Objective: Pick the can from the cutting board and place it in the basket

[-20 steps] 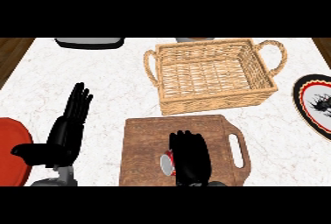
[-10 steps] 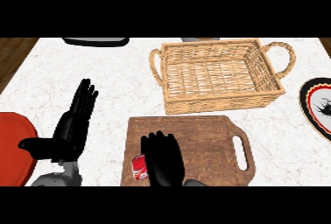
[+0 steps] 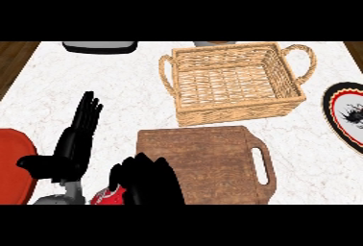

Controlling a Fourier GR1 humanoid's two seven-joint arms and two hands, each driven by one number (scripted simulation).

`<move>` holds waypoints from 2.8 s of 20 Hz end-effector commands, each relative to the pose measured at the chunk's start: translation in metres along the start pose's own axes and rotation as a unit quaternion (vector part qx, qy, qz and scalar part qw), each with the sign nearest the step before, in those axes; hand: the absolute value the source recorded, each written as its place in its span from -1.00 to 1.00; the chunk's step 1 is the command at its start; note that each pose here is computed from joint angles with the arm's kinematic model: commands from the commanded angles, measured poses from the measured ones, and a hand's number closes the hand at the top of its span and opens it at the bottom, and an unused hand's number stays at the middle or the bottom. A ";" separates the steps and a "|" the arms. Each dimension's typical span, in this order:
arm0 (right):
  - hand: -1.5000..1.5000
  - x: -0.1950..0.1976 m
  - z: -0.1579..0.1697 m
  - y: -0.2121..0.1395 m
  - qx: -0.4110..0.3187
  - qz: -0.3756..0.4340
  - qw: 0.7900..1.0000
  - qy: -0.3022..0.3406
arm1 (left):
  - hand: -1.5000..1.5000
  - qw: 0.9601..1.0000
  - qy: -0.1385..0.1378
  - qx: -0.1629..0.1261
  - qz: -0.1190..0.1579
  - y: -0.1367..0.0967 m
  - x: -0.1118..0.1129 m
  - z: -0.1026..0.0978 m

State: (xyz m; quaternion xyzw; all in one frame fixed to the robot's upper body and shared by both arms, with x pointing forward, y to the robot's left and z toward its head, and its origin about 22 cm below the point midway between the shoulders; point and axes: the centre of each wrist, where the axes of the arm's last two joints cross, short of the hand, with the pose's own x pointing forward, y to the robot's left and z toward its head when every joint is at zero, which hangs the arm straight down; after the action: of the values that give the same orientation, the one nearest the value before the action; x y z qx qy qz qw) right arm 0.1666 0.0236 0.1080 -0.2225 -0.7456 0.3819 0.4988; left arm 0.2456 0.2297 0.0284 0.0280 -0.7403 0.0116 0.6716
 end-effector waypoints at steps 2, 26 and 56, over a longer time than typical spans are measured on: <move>1.00 0.034 0.015 -0.039 -0.029 -0.066 0.997 0.019 | 0.00 1.000 0.000 0.012 0.002 0.007 0.005 -0.010; 1.00 -0.045 -0.057 -0.125 -0.114 0.035 0.981 0.150 | 0.00 1.000 -0.006 0.018 0.001 0.016 0.009 -0.007; 1.00 -0.182 -0.075 -0.097 -0.080 0.074 0.973 0.206 | 0.00 1.000 -0.001 0.026 -0.003 0.013 0.004 -0.005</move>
State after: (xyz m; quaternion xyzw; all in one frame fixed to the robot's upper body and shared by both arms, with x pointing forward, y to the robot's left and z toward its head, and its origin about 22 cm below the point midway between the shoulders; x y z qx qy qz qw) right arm 0.3188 -0.1381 0.0963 -0.3776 -0.6513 0.3061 0.5828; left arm 0.2427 0.2382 0.0353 0.0430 -0.7437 0.0223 0.6668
